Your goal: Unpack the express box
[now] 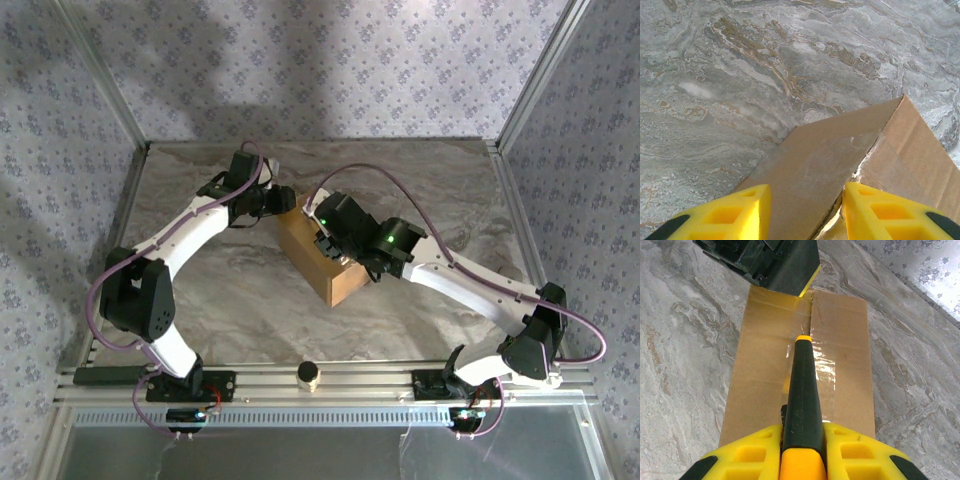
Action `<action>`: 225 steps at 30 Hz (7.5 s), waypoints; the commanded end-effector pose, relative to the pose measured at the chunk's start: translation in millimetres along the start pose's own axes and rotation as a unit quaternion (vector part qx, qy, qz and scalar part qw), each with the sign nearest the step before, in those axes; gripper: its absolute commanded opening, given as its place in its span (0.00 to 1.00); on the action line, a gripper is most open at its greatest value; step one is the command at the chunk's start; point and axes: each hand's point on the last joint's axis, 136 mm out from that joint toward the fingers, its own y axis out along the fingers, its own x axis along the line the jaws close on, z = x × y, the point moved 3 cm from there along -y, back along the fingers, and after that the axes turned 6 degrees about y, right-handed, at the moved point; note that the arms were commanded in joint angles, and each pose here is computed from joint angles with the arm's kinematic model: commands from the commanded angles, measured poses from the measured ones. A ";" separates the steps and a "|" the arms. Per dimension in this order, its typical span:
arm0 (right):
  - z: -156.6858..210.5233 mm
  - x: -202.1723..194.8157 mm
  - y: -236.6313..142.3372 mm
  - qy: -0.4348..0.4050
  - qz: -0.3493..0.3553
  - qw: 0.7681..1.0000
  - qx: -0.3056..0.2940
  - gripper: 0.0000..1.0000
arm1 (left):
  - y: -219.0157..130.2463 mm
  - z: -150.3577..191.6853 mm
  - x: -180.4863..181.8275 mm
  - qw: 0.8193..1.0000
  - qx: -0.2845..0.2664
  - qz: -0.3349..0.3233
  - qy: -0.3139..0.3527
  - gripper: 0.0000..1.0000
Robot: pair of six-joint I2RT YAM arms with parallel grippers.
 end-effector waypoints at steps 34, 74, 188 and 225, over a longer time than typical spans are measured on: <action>5.5 -9.0 -4.1 -0.010 0.024 1.000 0.000 0.00 | -9.0 1.9 3.7 1.000 0.003 -0.024 0.005 0.40; 36.7 3.1 -34.0 -0.037 0.028 0.999 0.026 0.00 | -9.9 -11.0 8.5 0.999 -0.003 -0.037 0.009 0.39; 94.1 23.7 -72.8 0.063 0.011 0.980 0.189 0.00 | 40.9 34.2 -4.2 0.991 0.097 -0.082 -0.036 0.29; 124.4 19.4 -115.3 0.064 0.075 0.966 0.239 0.00 | 33.8 20.1 -2.8 0.996 0.065 -0.060 -0.032 0.25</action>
